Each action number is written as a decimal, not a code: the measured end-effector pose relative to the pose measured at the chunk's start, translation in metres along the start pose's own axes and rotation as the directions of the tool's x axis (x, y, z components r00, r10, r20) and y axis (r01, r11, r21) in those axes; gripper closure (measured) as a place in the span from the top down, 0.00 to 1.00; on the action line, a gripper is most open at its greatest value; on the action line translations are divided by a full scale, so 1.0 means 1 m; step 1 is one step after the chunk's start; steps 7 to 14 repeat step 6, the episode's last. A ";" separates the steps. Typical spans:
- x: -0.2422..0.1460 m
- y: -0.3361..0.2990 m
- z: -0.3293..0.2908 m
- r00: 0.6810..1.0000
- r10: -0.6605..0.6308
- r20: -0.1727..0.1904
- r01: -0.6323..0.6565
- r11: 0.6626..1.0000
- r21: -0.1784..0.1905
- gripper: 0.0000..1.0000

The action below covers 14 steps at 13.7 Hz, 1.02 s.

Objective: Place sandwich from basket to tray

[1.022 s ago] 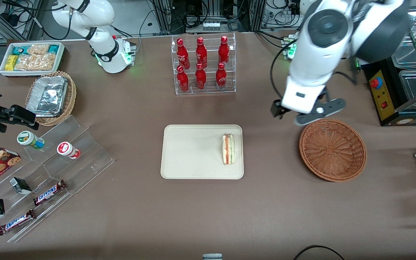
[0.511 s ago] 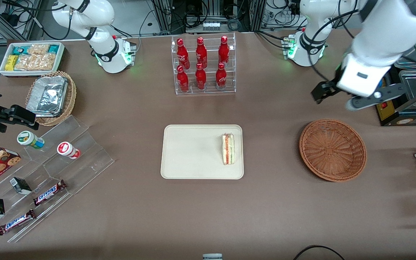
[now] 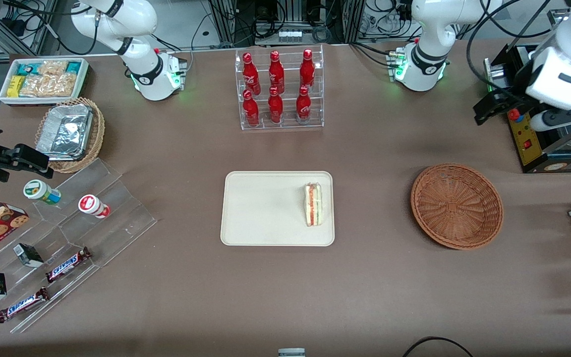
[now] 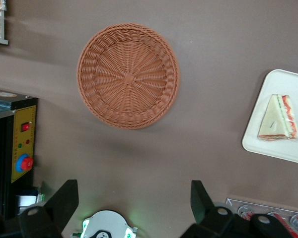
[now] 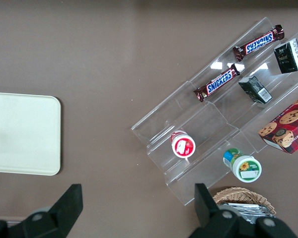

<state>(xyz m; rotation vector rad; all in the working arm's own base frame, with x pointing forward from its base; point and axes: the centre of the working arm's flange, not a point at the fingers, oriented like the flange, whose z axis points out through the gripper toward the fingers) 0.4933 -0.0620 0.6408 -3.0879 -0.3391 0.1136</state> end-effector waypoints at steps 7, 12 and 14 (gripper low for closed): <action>0.001 -0.013 0.001 1.000 0.003 0.010 -0.002 1.000 -0.022 1.00; 0.001 -0.013 0.001 1.000 0.003 0.010 -0.002 1.000 -0.022 1.00; 0.001 -0.013 0.001 1.000 0.003 0.010 -0.002 1.000 -0.022 1.00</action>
